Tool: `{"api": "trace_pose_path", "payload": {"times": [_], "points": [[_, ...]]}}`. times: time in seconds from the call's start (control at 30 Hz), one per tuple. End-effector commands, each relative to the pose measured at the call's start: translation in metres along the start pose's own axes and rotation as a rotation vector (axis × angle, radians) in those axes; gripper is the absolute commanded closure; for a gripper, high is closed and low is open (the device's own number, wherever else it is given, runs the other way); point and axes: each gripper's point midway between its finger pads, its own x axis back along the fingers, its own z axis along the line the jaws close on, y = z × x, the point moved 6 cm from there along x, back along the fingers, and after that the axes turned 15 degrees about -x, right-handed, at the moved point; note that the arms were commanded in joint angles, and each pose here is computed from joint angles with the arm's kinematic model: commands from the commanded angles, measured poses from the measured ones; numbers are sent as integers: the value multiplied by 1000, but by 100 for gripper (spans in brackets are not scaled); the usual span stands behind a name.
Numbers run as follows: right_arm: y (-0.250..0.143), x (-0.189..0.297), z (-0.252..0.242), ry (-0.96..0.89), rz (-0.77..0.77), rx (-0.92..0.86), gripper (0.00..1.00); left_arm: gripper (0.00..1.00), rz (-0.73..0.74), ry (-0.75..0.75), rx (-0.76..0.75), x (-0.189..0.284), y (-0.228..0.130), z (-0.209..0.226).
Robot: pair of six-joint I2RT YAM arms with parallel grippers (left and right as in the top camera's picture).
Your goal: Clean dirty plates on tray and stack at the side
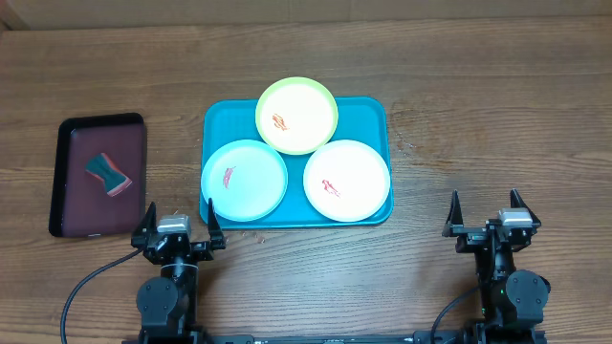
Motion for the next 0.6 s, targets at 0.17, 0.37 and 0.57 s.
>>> {"api": "trace_pose_path", "payload": {"times": [0.17, 0.37, 0.57], "points": [[-1, 0, -1, -1, -7, 0, 0, 0, -252, -382, 320, 13, 47, -32], [-1, 0, -1, -1, -7, 0, 0, 0, -667, -355, 261, 45, 114, -13], [-1, 0, -1, -1, -7, 0, 0, 0, -717, -259, 150, 62, 159, 7]]}}
